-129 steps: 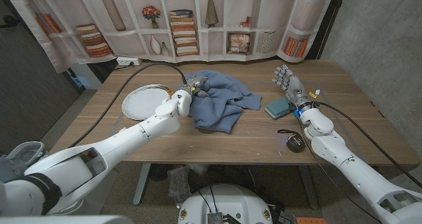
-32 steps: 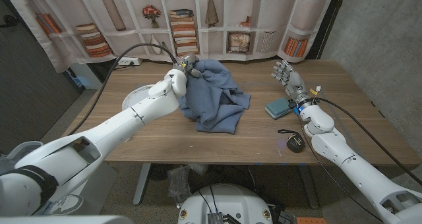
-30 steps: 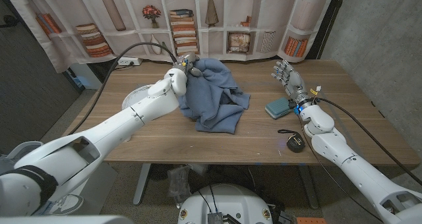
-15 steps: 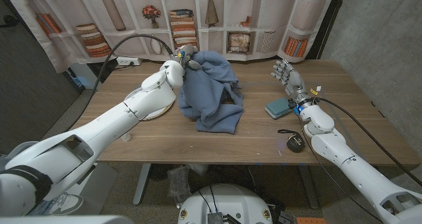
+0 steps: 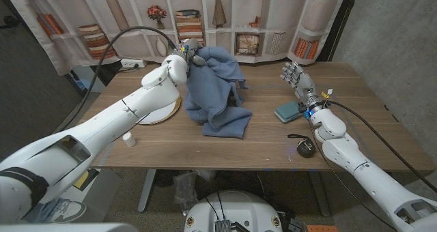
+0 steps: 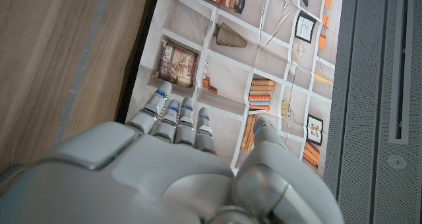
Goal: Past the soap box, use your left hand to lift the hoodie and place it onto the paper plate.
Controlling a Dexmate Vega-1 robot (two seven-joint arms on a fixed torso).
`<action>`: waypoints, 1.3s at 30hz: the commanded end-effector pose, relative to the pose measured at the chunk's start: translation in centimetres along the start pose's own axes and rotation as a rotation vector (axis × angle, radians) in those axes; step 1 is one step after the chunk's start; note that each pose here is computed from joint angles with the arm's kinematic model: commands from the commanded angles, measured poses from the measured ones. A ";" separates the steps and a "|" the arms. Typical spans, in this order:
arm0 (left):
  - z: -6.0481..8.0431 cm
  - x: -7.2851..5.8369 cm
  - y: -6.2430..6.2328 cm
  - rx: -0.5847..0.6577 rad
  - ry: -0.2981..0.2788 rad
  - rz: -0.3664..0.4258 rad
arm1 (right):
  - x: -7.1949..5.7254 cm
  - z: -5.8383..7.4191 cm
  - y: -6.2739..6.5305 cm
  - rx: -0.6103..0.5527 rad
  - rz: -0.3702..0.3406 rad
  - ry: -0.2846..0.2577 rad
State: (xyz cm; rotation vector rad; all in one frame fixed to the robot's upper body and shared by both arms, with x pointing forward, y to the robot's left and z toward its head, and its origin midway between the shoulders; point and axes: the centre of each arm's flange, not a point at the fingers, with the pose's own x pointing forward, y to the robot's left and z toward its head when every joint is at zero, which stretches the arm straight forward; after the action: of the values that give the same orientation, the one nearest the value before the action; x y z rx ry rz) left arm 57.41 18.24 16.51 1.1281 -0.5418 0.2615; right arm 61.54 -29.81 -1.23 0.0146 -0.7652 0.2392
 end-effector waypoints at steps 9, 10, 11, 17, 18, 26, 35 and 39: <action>1.5 1.8 4.7 0.022 -0.179 0.022 | -0.1 0.5 -0.2 -0.007 -0.006 -0.005; 1.8 1.8 4.9 0.024 -0.186 0.025 | -0.1 0.4 -0.2 -0.006 -0.008 -0.006; 2.0 1.9 5.1 0.026 -0.194 0.029 | -0.2 0.4 -0.2 -0.010 -0.005 -0.007; 3.5 2.1 6.3 0.042 -0.231 0.048 | -0.6 0.4 -0.3 -0.006 -0.015 -0.009; 3.7 2.1 6.5 0.044 -0.238 0.052 | -0.6 0.4 -0.3 -0.006 -0.016 -0.010; 4.5 2.4 7.6 0.052 -0.271 0.064 | -0.8 0.4 -0.4 -0.008 -0.021 -0.013; 4.7 2.4 8.2 0.040 -0.287 0.068 | -0.8 0.2 -0.3 -0.005 -0.021 -0.008; 5.0 2.3 8.7 0.043 -0.293 0.077 | -0.7 0.1 -0.3 -0.001 -0.023 -0.007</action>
State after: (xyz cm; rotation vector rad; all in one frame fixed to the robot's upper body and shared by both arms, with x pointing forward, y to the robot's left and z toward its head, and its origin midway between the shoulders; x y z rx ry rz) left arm 54.69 17.32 24.96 1.1976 -0.8122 0.1765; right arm 60.90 -30.30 -1.45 0.0180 -0.7747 0.2188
